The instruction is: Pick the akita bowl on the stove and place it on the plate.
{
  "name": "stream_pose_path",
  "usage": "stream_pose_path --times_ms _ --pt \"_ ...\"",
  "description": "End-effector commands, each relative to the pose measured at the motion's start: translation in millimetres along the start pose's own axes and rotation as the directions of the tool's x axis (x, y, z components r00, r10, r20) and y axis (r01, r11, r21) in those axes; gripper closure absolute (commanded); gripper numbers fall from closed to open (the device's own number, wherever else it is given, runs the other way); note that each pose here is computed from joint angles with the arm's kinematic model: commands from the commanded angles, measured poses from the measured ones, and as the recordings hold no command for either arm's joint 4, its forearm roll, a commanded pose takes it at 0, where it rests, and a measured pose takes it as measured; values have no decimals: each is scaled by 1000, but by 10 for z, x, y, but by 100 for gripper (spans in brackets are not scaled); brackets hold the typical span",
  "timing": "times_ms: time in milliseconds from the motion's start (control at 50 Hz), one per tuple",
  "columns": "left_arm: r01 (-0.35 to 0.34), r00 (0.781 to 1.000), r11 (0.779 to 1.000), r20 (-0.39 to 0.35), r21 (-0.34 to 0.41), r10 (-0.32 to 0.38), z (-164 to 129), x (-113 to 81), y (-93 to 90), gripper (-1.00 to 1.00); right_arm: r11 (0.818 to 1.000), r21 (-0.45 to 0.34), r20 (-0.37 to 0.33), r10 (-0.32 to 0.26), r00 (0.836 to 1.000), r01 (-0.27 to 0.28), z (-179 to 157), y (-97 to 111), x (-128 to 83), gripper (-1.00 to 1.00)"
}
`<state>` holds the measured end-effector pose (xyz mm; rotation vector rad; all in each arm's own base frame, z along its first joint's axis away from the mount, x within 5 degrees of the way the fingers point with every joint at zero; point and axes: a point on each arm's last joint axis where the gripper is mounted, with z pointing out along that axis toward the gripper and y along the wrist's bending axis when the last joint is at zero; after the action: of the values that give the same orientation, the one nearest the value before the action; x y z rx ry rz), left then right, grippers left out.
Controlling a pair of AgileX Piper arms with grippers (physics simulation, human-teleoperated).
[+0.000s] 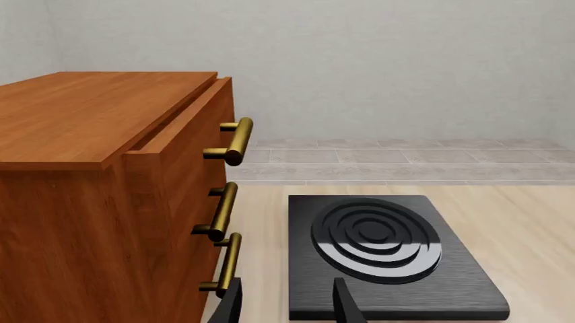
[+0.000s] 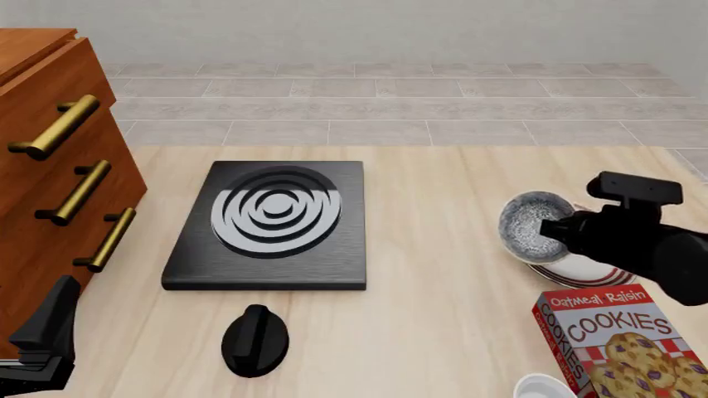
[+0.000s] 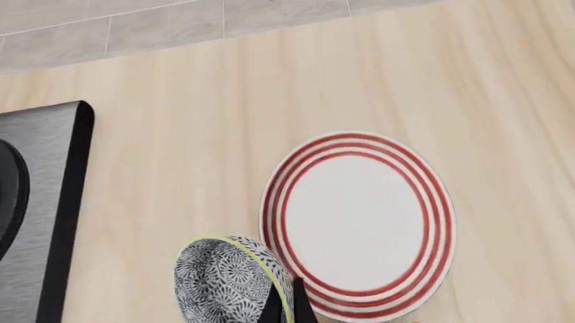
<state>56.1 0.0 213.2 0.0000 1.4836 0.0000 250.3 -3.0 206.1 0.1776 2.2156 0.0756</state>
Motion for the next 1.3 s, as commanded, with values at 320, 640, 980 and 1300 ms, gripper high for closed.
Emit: stream_pose_path --times_ms 320,640,980,1300 --pt "0 1000 1000 0 0 0 0 0 0 -100 997 64 33 47 998 -49 10 -208 -79 100" --pt "0 1000 1000 0 0 0 0 0 0 -100 993 94 30 62 998 -65 128 -315 -49 100" --pt "0 1000 1000 0 0 0 0 0 0 -100 985 151 10 82 997 -82 264 -522 50 100" --pt "0 1000 1000 0 0 0 0 0 0 -100 980 182 3 85 996 -84 383 -650 -23 100"
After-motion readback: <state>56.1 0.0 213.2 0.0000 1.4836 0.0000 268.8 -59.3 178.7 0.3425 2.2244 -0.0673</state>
